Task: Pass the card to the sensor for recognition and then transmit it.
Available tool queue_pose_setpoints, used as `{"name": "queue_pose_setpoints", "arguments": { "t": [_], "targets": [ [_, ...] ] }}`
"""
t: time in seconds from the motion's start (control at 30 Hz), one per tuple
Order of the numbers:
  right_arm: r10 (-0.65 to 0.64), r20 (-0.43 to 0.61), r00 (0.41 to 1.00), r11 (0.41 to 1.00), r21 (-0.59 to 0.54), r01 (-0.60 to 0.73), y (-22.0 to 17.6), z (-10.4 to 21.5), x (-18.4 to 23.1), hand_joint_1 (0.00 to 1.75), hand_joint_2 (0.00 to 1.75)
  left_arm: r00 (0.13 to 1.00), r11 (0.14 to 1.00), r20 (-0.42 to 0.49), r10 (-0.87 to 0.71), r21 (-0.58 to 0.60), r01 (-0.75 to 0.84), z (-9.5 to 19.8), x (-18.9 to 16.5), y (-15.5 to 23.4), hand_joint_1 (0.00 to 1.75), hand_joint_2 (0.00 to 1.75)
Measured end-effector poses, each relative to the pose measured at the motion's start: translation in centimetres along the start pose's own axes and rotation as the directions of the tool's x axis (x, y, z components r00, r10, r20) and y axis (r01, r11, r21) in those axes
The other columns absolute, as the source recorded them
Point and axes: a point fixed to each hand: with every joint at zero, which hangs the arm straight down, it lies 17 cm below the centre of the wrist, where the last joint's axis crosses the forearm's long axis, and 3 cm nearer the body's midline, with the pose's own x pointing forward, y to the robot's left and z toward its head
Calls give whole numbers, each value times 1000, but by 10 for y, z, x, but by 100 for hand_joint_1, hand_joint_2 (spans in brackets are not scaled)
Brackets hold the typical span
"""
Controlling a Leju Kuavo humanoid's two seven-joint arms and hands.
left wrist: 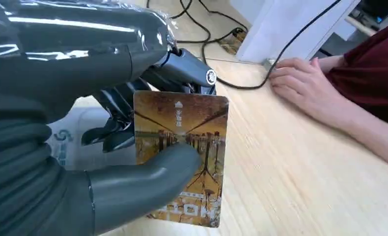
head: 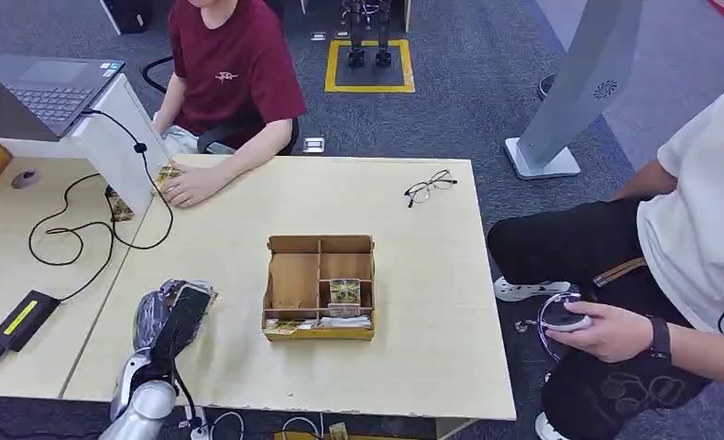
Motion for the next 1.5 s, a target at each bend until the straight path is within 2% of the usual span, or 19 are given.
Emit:
{"name": "queue_pose_setpoints", "arguments": {
  "t": [0.2, 0.43, 0.63, 0.77, 0.87, 1.0, 1.23, 1.5],
  "targets": [
    [0, 0, 1000, 1000, 1, 0, 0, 0, 0, 0, 175, 1000, 1000, -12, -11, 2, 11, 1, -6, 0, 175, 175],
    [1, 18, 1000, 1000, 7, -1, 1, 0, 3, 0, 175, 992, 992, -14, -125, 36, 125, 1, -11, 5, 175, 175],
    [1, 19, 1000, 1000, 7, -1, 2, 0, 3, 0, 175, 990, 990, -38, -136, 34, 137, 2, -21, 5, 175, 175],
    [0, 17, 1000, 1000, 3, 0, 1, 0, 3, 0, 175, 999, 1000, -35, -9, -27, 8, 4, -20, -6, 175, 175],
    [-6, 14, 1000, 1000, -6, 6, -1, 0, 2, 0, 175, 990, 988, -7, 144, -61, -144, 10, -2, -7, 175, 175],
    [-17, 2, 1000, 1000, -7, 17, 1, 1, -2, 0, 175, 965, 966, 45, 257, -49, -255, 11, 26, 12, 175, 175],
    [-25, 0, 1000, 1000, -8, 25, 1, 1, -3, 0, 175, 943, 955, 156, 294, -19, -295, 6, 63, 47, 175, 175],
    [-30, 1, 1000, 1000, -5, 30, 4, 1, -1, 0, 175, 937, 954, 189, 295, -10, -298, 5, 73, 58, 175, 175]
  ]
}}
